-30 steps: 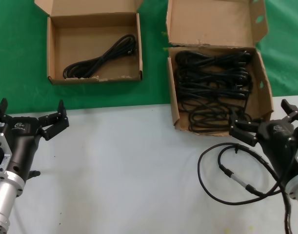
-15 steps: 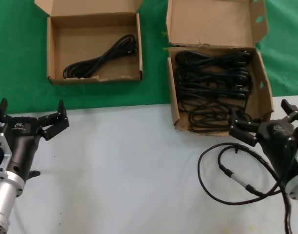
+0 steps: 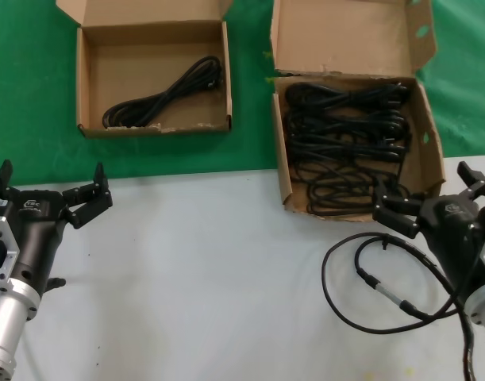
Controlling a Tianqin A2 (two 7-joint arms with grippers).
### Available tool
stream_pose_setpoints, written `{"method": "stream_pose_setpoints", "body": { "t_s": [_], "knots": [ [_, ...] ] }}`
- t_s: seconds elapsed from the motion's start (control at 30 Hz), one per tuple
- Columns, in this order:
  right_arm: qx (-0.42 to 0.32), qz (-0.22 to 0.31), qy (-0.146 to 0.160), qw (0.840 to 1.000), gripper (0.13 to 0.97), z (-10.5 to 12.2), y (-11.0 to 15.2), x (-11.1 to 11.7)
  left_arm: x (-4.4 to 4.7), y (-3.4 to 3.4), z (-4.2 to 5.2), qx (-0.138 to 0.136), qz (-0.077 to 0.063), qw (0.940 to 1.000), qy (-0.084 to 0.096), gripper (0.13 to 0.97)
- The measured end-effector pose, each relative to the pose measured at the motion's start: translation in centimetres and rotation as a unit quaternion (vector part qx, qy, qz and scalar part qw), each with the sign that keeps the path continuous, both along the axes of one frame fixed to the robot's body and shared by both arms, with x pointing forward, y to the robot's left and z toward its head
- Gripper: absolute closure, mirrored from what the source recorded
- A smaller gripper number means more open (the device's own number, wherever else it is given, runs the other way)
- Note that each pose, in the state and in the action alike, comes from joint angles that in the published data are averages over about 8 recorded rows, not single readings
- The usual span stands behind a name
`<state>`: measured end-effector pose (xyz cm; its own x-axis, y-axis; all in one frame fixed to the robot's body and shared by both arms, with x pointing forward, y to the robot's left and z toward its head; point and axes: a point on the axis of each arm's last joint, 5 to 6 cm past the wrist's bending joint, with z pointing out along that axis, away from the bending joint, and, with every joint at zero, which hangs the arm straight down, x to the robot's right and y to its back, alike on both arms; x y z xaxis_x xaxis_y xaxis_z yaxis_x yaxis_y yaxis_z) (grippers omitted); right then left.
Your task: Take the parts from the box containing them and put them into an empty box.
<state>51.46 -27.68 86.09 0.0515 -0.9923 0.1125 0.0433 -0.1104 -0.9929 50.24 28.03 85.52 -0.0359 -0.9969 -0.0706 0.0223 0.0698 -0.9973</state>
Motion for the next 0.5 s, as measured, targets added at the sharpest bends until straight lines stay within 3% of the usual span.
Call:
{"method": "stream_pose_setpoints", "body": {
  "t_s": [0.5],
  "knots": [
    [0.0, 0.0, 0.0, 1.0, 0.13, 0.0, 0.0, 0.0, 0.0, 0.0, 0.0, 0.0, 0.0, 1.0, 0.0, 0.132]
  ]
}}
